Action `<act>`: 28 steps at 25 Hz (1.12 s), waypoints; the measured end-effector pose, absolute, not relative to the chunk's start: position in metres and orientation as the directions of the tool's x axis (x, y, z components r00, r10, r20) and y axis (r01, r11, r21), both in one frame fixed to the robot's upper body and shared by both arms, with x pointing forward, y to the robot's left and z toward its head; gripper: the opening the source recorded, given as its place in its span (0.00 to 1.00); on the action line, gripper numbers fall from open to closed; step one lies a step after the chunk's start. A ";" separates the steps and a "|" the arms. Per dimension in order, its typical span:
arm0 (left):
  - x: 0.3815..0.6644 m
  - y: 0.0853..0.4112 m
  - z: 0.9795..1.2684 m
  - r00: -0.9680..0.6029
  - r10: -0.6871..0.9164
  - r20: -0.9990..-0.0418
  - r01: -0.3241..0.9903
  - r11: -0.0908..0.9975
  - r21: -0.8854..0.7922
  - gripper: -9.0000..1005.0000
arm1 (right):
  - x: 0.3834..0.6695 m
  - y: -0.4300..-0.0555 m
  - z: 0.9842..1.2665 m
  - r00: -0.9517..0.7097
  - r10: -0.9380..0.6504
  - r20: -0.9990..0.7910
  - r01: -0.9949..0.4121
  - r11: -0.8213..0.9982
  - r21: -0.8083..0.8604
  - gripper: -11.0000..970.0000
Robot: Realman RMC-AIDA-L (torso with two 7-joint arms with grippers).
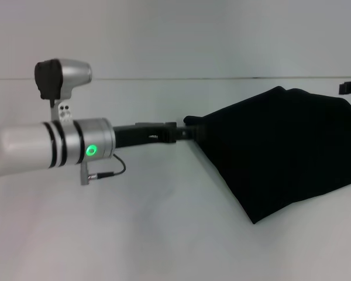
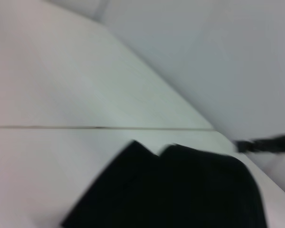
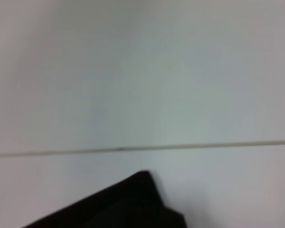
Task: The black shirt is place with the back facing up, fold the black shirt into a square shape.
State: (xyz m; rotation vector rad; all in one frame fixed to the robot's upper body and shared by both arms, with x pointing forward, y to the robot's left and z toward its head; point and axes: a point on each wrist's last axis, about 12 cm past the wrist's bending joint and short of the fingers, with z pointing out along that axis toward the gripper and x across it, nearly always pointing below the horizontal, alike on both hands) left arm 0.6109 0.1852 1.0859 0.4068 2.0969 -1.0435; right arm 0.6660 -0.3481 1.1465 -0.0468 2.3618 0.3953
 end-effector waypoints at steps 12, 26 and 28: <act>0.633 0.170 1.079 -0.831 -0.249 -0.498 0.215 0.682 -0.699 0.95 | 0.665 -0.342 1.145 -0.732 0.041 -0.680 -0.188 0.947 0.259 0.80; 0.632 0.133 1.065 -0.854 -0.294 -0.429 0.113 0.699 -0.706 0.95 | 0.668 -0.314 1.143 -0.701 -0.052 -0.711 -0.295 0.929 0.223 0.80; 0.631 0.131 1.063 -0.855 -0.297 -0.425 0.106 0.702 -0.704 0.95 | 0.668 -0.315 1.145 -0.695 -0.052 -0.717 -0.295 0.930 0.218 0.80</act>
